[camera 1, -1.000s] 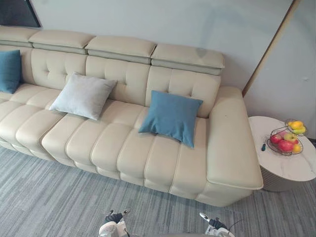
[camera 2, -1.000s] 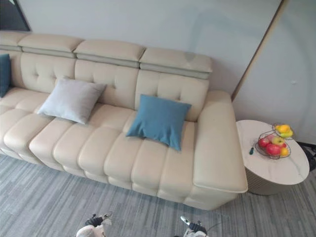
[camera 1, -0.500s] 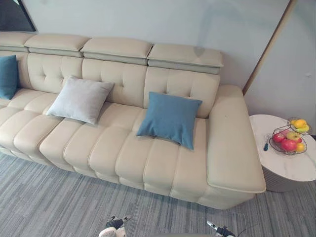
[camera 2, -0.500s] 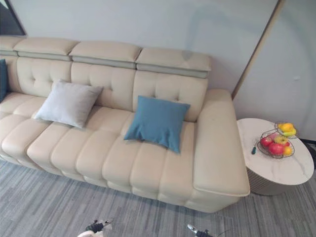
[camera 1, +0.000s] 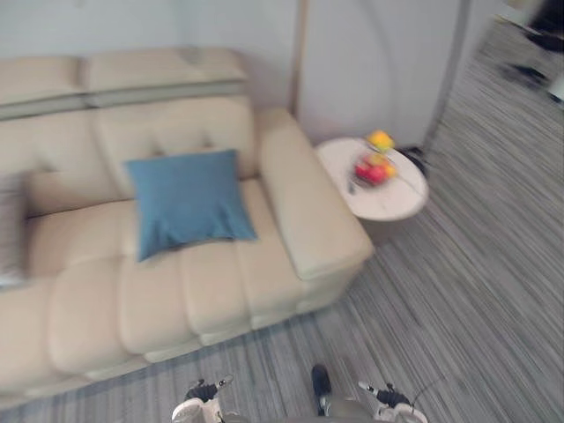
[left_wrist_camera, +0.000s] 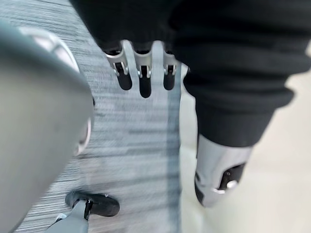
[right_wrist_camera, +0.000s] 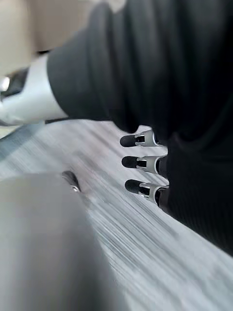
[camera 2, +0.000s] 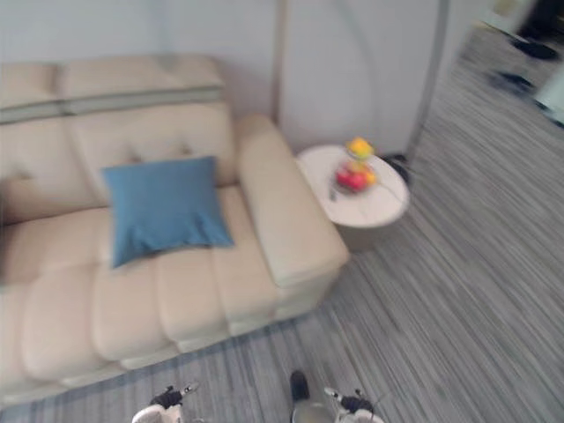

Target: Pick up cushions and gather them together orderly.

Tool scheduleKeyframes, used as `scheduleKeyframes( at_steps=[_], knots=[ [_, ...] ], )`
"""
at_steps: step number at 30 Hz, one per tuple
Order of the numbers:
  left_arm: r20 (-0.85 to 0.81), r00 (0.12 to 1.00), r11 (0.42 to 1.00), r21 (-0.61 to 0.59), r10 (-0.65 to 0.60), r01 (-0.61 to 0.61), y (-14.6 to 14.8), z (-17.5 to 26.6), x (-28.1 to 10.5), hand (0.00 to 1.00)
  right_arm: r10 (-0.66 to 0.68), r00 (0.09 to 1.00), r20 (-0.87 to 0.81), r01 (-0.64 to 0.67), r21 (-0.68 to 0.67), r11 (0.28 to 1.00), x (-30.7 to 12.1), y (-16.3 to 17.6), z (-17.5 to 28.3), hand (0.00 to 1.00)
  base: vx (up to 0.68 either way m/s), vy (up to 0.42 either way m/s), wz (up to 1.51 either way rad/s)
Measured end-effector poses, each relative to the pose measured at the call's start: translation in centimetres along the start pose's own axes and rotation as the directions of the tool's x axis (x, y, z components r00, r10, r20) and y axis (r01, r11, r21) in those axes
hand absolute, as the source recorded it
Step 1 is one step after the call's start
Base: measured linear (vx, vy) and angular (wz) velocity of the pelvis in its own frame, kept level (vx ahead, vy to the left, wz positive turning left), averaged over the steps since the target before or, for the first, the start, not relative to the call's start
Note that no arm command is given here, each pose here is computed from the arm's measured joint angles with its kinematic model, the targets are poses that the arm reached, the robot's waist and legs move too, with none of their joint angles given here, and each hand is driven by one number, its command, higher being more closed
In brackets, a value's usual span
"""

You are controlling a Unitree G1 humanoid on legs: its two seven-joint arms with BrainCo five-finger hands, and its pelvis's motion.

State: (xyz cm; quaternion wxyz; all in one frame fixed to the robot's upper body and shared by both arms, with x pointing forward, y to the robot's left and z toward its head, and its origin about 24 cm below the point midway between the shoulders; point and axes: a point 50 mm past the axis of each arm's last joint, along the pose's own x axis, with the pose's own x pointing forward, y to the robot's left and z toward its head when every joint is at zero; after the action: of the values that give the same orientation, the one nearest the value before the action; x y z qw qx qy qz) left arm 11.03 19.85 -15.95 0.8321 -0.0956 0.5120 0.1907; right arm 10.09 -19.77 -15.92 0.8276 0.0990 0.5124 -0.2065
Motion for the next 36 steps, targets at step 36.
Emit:
scheduleKeyframes(
  at_steps=[36],
  knots=[
    [0.017,0.995,0.995,-0.013,-0.098,0.098,-3.1,0.7,0.0,0.00,0.017,0.998,0.058,-0.019,0.036,0.999,0.4,0.5,2.2,0.00,0.14,-0.035,-1.23]
  ],
)
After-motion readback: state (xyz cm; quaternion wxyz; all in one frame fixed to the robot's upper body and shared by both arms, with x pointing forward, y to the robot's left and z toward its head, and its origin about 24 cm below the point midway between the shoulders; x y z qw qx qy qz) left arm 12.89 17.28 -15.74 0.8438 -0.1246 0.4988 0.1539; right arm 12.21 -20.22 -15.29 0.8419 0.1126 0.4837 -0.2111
